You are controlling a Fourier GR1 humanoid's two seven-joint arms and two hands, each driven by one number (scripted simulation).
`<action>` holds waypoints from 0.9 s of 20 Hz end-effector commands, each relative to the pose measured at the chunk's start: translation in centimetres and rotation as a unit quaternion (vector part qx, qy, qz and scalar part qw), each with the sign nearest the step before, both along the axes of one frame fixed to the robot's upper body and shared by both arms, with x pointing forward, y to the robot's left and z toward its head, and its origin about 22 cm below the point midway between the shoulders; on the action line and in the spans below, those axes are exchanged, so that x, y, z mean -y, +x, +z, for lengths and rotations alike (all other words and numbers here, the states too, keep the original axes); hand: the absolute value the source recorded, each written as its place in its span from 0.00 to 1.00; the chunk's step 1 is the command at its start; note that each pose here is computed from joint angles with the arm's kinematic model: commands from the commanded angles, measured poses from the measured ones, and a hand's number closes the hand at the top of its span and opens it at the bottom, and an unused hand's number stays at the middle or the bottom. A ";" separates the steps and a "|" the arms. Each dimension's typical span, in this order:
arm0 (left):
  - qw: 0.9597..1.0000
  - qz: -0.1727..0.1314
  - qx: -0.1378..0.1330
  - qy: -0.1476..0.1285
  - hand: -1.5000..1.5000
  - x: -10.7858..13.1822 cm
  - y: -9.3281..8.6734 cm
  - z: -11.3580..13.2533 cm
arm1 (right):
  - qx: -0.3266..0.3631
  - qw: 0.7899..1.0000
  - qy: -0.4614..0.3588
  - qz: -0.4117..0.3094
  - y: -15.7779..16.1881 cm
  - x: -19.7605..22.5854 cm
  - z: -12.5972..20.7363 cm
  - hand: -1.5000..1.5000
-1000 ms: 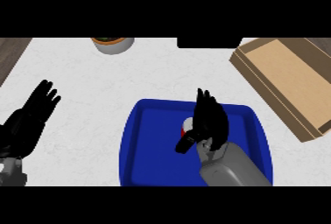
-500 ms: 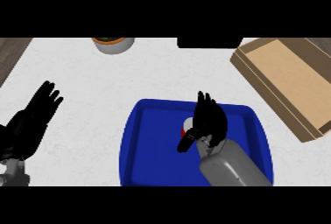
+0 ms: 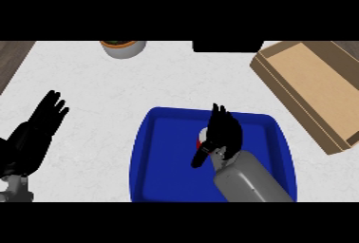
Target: Pick the can from the tray and place it in the cardboard box
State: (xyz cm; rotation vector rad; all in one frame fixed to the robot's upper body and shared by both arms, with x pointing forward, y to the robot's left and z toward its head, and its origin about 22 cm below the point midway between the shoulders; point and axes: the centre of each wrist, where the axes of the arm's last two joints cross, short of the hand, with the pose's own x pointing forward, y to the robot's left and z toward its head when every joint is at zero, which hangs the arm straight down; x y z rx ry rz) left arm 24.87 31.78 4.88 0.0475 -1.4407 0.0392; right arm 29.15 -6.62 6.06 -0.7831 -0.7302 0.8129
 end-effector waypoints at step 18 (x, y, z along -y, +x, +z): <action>1.000 0.002 0.005 -0.002 0.50 0.4 -1.6 0.1 | 0.010 0.998 -0.044 -0.040 0.6 -1.1 -2.4 1.00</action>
